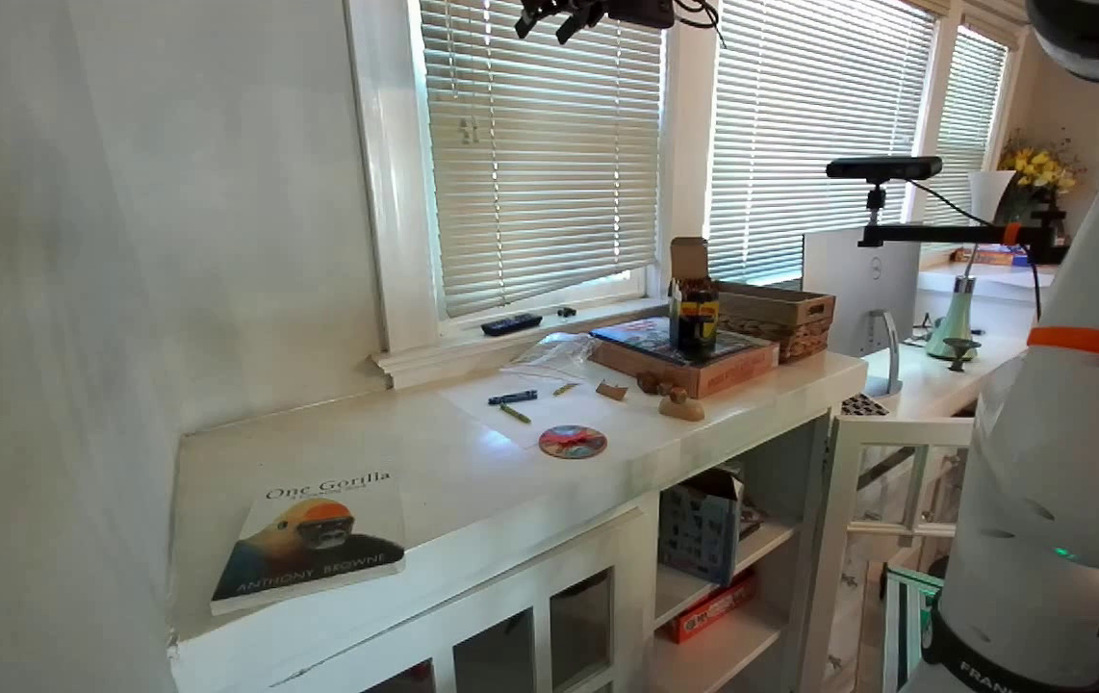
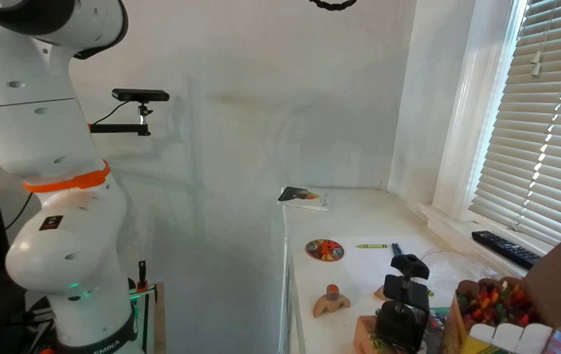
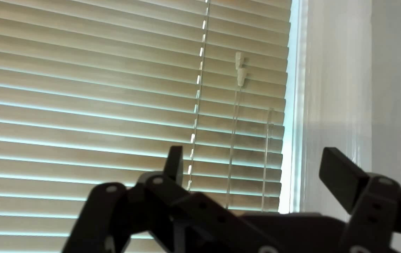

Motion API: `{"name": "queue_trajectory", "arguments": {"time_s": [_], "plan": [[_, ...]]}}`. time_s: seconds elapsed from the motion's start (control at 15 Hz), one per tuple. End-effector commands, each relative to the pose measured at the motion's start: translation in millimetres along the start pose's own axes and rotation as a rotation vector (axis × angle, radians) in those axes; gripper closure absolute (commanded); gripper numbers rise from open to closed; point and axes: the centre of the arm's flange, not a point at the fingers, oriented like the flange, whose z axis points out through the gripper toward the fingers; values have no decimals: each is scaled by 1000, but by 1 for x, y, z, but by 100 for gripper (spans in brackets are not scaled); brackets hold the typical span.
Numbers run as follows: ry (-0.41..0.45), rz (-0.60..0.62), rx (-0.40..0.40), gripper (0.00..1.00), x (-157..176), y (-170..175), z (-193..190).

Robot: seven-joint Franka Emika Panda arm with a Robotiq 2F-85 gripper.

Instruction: Open the kittens

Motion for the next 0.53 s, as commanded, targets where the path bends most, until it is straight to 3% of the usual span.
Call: {"name": "queue_trajectory", "arguments": {"time_s": [0.0,0.47], "plan": [[1,0,0,0,0,0,0],[-3,-10,-24,0,5,0,11]]}}
